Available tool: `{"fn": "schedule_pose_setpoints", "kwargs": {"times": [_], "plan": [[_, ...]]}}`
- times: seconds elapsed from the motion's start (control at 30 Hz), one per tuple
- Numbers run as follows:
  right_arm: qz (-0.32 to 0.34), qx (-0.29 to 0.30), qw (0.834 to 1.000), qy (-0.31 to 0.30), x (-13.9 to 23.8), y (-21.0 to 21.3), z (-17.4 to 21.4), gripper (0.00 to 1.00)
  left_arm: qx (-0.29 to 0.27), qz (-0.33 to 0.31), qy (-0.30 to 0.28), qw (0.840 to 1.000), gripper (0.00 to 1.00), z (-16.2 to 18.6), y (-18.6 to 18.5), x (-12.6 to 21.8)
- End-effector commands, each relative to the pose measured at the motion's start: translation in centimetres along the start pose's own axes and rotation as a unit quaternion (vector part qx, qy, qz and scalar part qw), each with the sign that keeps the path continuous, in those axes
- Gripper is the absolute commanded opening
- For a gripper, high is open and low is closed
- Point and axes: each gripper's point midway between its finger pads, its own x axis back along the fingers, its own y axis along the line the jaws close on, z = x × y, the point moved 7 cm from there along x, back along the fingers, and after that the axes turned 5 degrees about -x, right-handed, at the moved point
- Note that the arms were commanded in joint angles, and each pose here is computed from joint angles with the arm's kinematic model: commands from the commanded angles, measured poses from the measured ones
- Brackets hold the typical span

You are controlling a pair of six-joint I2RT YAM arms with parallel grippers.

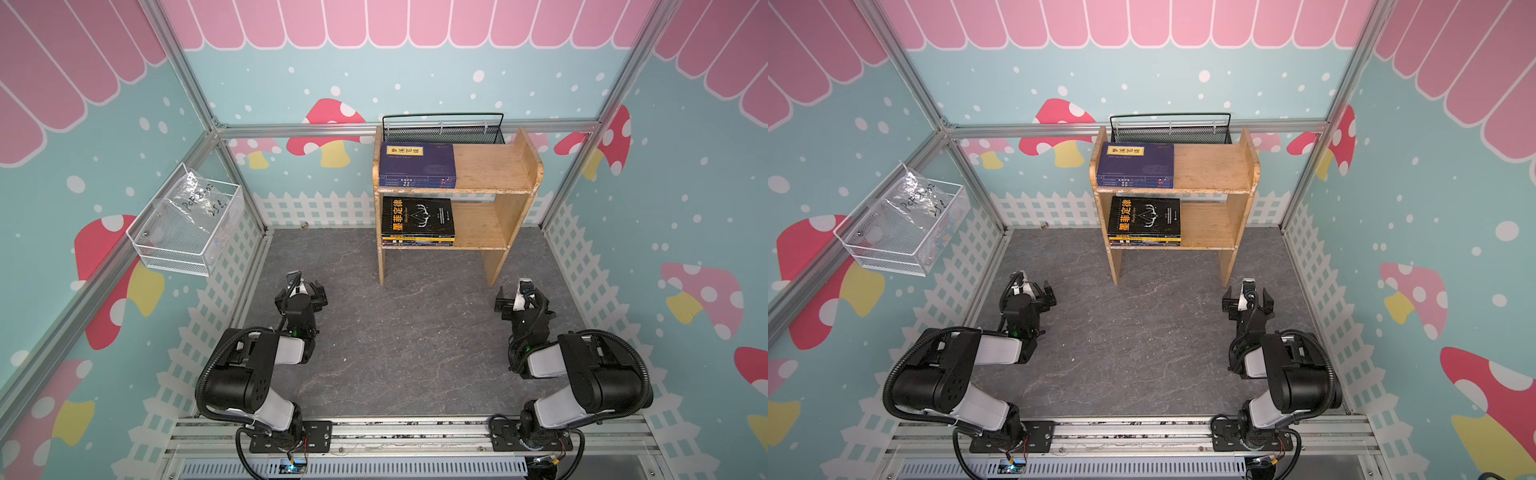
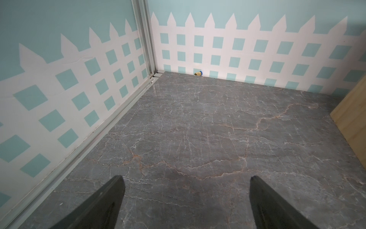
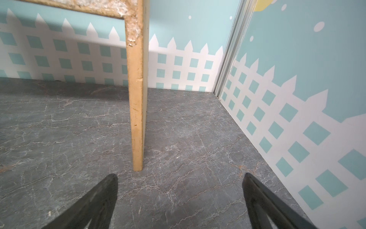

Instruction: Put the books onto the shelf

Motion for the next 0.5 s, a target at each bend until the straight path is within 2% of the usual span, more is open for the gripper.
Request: {"fn": "schedule_pose_setpoints", "kwargs": {"times": [0.0,0.47], "plan": [[-0.002,-0.002,1.0,-0.017,0.04,-0.06,-0.51,0.99,0.004,-0.001,-0.011,1.0,0.99,-0.82,0.15,-0.14],[-0.001,-0.001,1.0,-0.019,0.16,-0.11,-0.51,0.99,0.002,0.005,-0.012,1.0,0.99,-0.86,0.01,-0.16]]}}
